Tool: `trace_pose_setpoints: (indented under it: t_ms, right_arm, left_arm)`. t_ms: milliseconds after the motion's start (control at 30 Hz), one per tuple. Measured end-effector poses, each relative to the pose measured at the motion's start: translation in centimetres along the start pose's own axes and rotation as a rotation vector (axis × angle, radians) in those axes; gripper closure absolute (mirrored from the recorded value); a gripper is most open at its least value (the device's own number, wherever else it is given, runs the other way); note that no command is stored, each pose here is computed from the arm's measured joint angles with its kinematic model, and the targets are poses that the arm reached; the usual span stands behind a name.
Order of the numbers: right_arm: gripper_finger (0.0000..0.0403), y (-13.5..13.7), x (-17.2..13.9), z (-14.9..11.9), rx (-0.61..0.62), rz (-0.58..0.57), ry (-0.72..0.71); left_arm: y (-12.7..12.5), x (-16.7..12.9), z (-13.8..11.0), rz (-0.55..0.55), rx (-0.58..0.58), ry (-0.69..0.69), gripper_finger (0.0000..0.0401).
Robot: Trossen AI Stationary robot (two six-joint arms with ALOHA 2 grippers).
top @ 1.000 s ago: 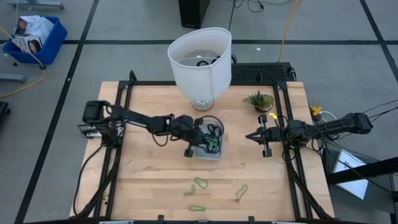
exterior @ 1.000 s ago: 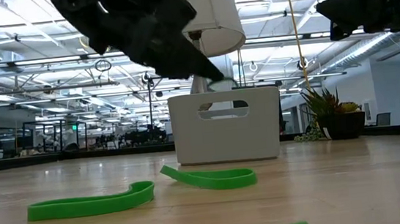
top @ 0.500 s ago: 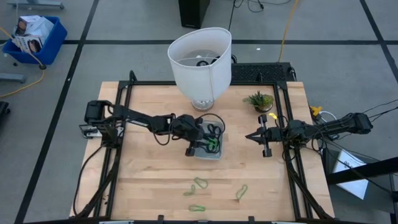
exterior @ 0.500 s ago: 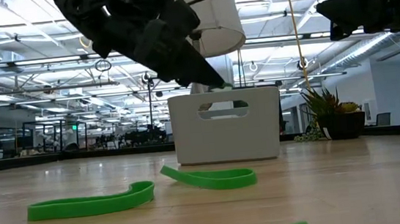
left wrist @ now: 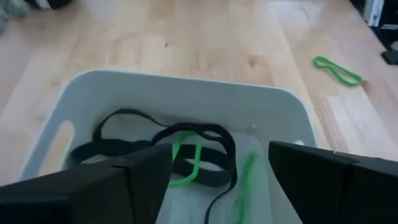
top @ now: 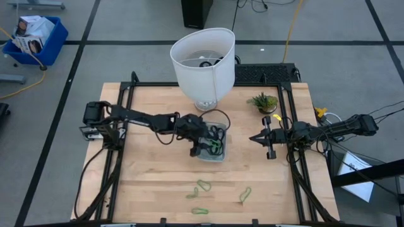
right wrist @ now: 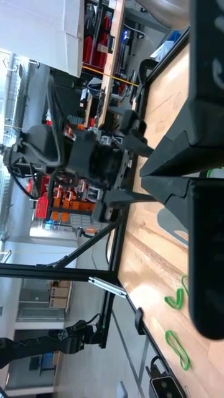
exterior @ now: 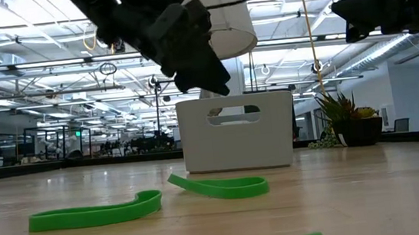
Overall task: Pick and place rubber bands into bin
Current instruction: Put the green rubber band into the gray bin
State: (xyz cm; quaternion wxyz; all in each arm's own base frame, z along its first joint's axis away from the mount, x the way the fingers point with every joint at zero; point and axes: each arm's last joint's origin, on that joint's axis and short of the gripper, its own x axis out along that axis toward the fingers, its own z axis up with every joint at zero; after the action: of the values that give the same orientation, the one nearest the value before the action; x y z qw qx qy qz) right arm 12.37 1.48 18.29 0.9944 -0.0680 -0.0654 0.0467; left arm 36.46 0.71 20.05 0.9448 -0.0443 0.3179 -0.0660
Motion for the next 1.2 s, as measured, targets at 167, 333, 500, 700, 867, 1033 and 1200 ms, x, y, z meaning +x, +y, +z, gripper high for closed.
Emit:
trace_pose_setpoints:
  t_ms: [167,333,500,700,867,1033,1200]
  right_arm:
    - [0.0403,0.0,0.0,0.0,0.002,0.000,-0.003]
    - [0.0403,0.0,0.0,0.0,0.002,0.000,-0.003]
    - [0.0403,0.0,0.0,-0.1,0.003,0.001,0.005]
    - [0.0403,0.0,0.0,-0.1,0.006,0.002,0.014]
    - [0.0403,0.0,0.0,-0.2,0.026,0.003,0.023]
    - [0.0403,0.0,0.0,-0.2,0.029,0.002,0.019]
    - [0.0403,0.0,0.1,-0.2,0.029,0.000,0.018]
  left_arm:
    - [-0.7,-0.2,1.0,0.034,0.036,0.020,0.0128]
    - [-1.6,-0.1,1.1,0.018,0.215,0.017,0.0146]
    - [-4.1,-0.5,1.0,-0.031,0.340,0.045,0.0204]
    - [-8.2,-3.0,1.2,0.162,0.382,0.060,0.0345]
    - [-10.3,-6.4,1.2,0.283,0.427,0.003,0.0387]
    - [-10.6,-11.2,0.1,0.369,0.354,-0.119,0.0380]
    - [-10.0,-15.0,-3.4,0.303,0.257,-0.349,0.0396]
